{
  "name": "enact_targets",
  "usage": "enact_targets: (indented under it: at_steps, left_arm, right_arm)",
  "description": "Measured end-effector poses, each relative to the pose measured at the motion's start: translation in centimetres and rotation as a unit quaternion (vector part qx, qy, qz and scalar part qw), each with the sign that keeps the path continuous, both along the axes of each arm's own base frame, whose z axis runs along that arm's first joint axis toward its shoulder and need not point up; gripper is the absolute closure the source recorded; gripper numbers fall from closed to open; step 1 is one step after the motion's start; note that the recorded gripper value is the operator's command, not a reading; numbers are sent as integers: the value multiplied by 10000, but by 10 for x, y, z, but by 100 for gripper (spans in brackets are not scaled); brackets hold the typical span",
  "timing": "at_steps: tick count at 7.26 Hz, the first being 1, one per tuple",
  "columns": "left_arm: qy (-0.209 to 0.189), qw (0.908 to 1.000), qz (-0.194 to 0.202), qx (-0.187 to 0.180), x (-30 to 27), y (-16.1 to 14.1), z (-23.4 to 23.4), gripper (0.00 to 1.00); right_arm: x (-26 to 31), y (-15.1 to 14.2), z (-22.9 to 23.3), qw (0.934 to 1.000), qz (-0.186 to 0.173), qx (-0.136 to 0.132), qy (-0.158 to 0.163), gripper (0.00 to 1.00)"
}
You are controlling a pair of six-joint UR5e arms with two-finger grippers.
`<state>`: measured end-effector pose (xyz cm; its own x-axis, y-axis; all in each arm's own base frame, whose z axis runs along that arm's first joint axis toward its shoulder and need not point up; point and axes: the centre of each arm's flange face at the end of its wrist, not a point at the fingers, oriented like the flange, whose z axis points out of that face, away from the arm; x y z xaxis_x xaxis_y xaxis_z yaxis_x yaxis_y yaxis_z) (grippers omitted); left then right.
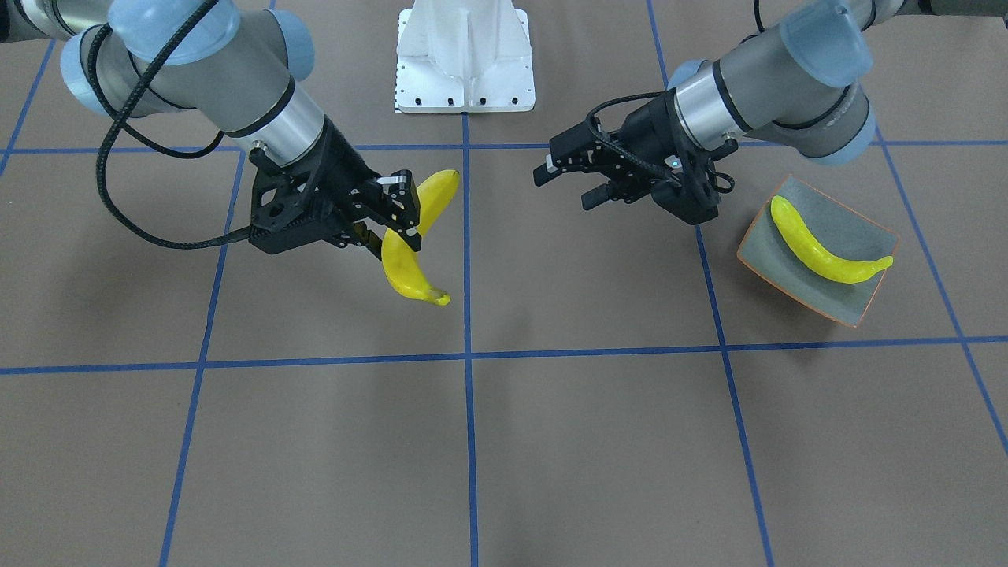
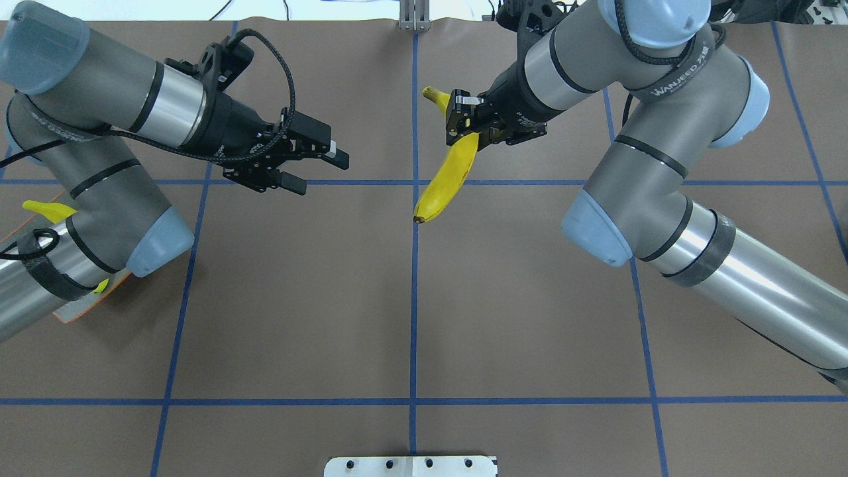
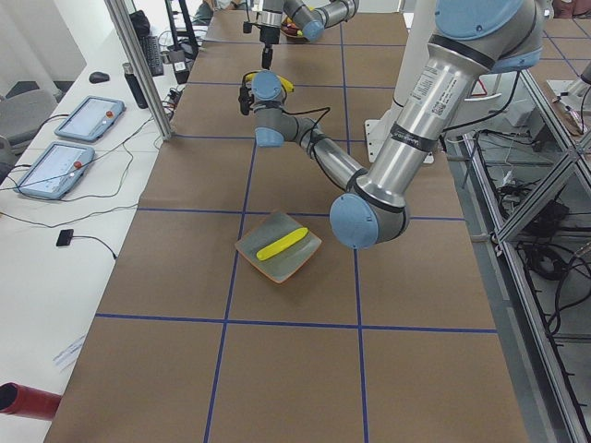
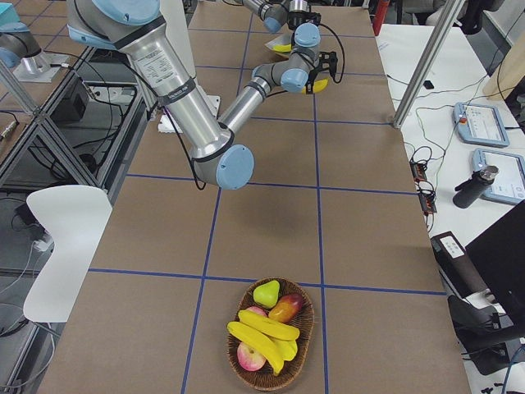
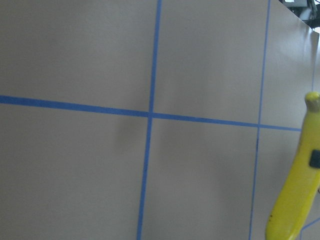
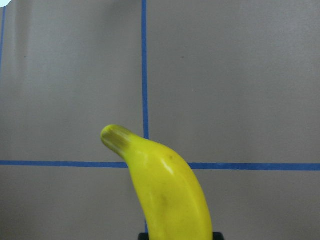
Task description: Transfer all bananas from basket to plate
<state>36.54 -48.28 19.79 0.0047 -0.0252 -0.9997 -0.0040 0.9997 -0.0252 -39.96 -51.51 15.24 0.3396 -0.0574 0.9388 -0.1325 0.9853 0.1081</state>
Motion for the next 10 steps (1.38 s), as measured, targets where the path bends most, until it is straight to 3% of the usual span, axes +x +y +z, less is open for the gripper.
enact_targets:
  at_steps: [5,10]
  left_arm:
    - [351,9982,364,323,31,33,-34,1]
    - [486,9965,512,443,47,47,-53,6]
  right_arm:
    - [-18,24,-22,9980,-269,346,-456,100]
    - [-18,36,-33,9946,-509,398,-810,100]
